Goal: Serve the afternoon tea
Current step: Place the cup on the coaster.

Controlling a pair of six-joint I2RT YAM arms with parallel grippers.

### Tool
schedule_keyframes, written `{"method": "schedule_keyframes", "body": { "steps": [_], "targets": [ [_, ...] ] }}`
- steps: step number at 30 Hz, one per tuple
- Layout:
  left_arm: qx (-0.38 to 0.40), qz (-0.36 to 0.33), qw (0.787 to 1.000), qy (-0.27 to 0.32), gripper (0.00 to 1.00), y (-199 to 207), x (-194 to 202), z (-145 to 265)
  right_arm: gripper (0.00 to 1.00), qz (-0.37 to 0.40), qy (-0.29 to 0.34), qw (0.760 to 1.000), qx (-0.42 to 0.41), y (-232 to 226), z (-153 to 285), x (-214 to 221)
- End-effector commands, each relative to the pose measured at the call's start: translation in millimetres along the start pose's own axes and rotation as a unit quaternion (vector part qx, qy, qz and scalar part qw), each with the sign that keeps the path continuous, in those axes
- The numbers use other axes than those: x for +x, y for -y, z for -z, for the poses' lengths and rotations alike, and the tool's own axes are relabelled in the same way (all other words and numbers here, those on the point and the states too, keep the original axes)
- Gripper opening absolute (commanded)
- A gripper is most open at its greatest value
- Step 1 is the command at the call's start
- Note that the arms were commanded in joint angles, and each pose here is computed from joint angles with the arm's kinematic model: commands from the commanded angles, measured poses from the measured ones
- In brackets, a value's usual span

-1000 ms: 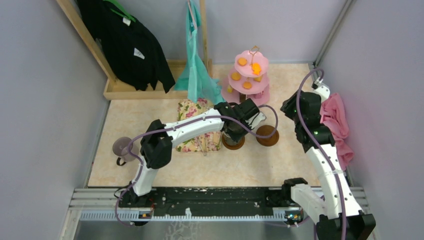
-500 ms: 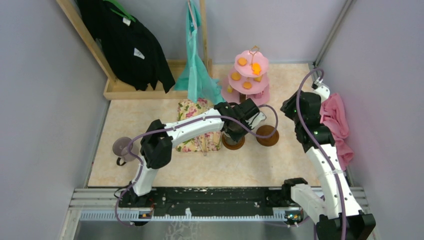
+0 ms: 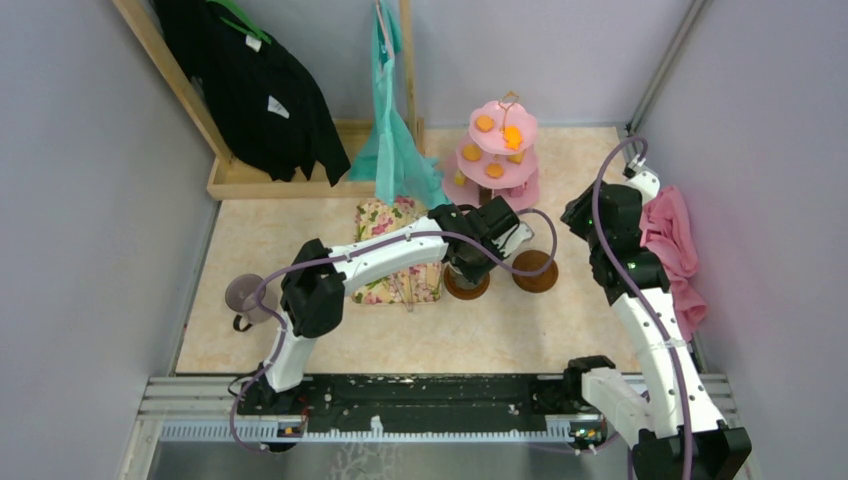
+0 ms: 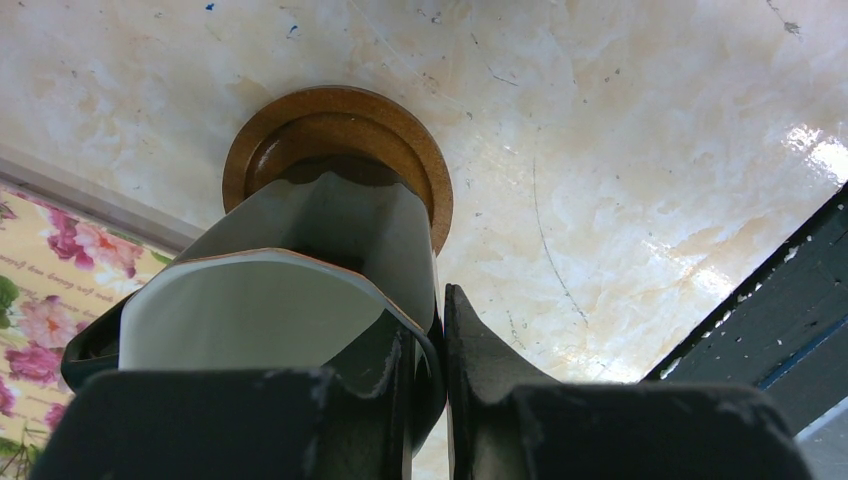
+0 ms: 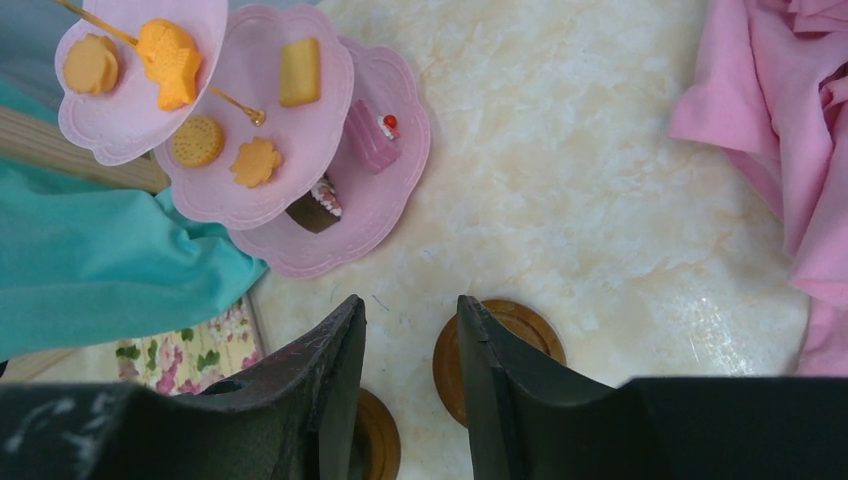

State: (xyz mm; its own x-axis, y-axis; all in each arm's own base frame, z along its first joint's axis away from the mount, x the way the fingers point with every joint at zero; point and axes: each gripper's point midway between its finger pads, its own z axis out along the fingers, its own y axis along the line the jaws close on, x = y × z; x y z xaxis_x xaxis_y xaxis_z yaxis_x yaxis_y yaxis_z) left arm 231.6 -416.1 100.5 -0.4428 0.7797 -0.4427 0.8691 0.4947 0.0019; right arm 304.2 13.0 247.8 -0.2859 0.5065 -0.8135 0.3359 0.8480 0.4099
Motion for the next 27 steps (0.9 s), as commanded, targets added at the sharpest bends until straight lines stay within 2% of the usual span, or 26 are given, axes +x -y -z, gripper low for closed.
{"method": "schedule_keyframes", "body": {
  "steps": [1,7,21,27],
  "targets": [
    [0.003,-0.007,0.999,0.032,0.17,1.2,-19.4,6.7,0.39,0.0,0.022,1.0,-0.001,-0.2,0.0,-13.4],
    [0.0,-0.007,1.0,0.029,0.34,0.0,-17.9,6.5,0.39,-0.001,0.023,1.0,-0.003,-1.3,0.1,-15.1],
    [-0.015,-0.008,0.999,0.047,0.5,-5.0,-29.6,21.9,0.39,0.0,0.024,1.0,-0.005,-3.3,0.9,-18.7],
    [-0.014,-0.005,0.998,0.056,0.52,-4.7,-33.9,33.3,0.39,0.0,0.024,1.0,-0.004,-2.7,1.8,-18.6]
  ]
}}
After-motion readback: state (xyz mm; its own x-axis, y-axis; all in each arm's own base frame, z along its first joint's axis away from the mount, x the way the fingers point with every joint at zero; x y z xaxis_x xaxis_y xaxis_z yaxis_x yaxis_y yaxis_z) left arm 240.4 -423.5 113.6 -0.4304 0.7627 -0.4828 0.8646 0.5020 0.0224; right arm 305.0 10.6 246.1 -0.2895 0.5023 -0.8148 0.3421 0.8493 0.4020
